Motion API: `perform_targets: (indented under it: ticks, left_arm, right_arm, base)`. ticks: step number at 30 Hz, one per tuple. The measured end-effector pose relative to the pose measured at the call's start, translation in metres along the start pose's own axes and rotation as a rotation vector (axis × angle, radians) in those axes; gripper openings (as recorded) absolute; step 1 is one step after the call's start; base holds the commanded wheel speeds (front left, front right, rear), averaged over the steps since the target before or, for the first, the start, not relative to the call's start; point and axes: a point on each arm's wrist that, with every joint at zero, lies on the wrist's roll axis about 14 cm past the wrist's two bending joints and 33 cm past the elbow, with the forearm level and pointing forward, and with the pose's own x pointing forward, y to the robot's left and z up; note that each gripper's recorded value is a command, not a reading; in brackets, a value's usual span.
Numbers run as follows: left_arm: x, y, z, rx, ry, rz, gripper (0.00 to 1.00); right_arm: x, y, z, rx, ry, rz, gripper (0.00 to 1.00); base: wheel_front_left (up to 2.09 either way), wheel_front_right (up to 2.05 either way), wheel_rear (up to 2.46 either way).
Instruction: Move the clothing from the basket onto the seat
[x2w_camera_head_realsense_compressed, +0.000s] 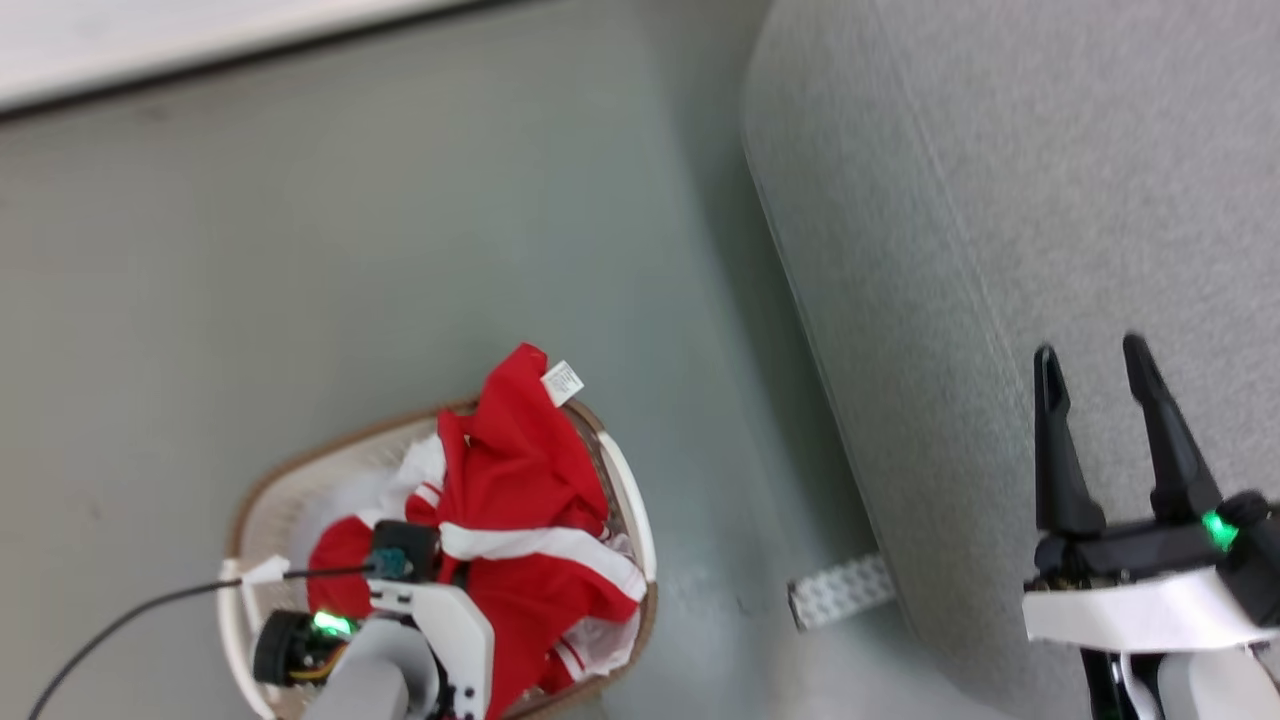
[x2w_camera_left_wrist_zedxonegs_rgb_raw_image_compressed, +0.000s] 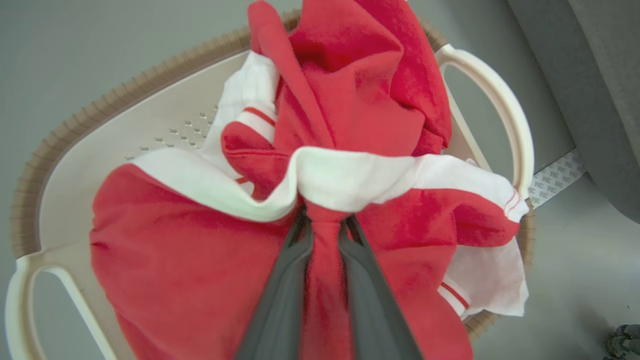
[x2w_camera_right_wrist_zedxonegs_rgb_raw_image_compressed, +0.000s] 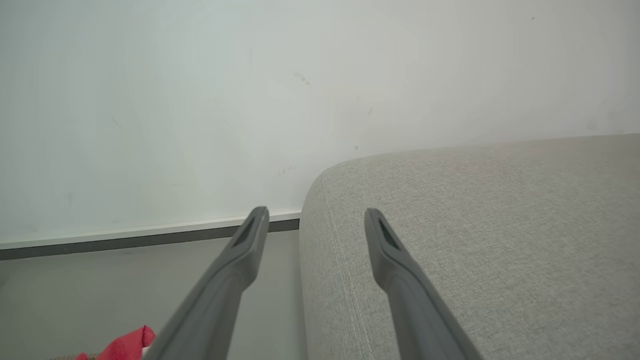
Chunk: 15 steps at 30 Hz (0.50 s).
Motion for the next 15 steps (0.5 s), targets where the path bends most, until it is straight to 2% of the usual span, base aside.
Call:
perform_targets:
  ticks: [15]
  left_arm:
    - [-0.104, 0.002, 0.090, -0.064, -0.396, 0.074, 0.00]
  right_arm:
    - [-0.056, 0.027, 0.046, 0.014, -0.100, 0.067, 1.00]
  base:
    - [0.00, 0.00, 0.00]
